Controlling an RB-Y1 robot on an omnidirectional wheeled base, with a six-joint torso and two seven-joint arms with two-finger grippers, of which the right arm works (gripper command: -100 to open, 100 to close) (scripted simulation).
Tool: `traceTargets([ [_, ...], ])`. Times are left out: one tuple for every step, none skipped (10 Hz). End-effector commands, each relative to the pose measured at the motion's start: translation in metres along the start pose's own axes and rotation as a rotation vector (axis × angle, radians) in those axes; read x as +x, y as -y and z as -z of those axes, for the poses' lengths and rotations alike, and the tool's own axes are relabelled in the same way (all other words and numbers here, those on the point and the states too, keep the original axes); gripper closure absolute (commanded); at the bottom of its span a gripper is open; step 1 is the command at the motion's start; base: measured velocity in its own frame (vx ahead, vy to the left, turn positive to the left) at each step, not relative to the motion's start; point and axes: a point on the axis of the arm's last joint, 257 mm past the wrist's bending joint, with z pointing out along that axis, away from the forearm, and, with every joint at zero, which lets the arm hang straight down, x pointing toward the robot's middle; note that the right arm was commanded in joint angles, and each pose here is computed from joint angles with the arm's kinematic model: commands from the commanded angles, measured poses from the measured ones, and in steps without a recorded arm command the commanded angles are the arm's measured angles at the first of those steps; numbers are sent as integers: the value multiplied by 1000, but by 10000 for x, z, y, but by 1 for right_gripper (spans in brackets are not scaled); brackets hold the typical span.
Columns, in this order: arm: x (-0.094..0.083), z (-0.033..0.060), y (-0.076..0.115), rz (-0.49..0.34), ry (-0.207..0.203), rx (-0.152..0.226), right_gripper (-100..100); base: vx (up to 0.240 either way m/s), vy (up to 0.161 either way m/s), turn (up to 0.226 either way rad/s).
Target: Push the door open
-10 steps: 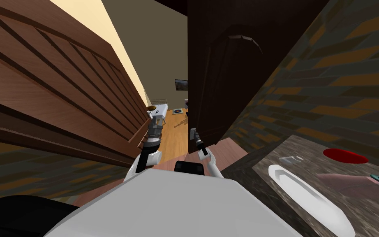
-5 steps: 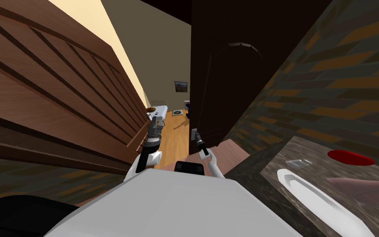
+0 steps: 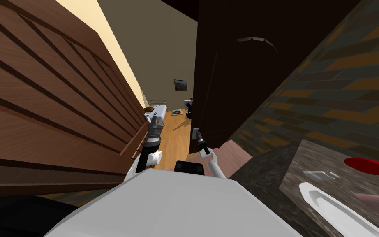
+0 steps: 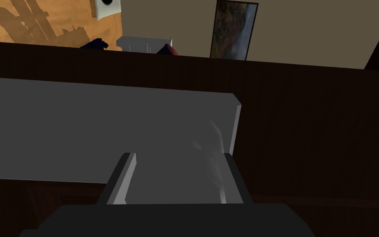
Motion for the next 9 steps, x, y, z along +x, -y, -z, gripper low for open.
traceTargets([
  [-241,4,-22,13,36,-7,100,116,116,-89],
  [-287,4,-20,15,44,-6,100,133,113,-71],
  [-334,3,-19,16,53,-6,100,118,113,-60],
  [-427,2,-16,19,70,-5,100,131,151,-99],
  [-516,1,-15,20,88,-4,100,181,185,-157],
  [-561,2,-14,20,97,-3,100,175,134,-89],
  [-517,9,16,15,85,1,-100,-22,38,-28],
  [-517,9,16,15,85,1,-100,-141,-11,0],
  [-505,13,14,12,83,1,-100,-163,-20,-3],
])
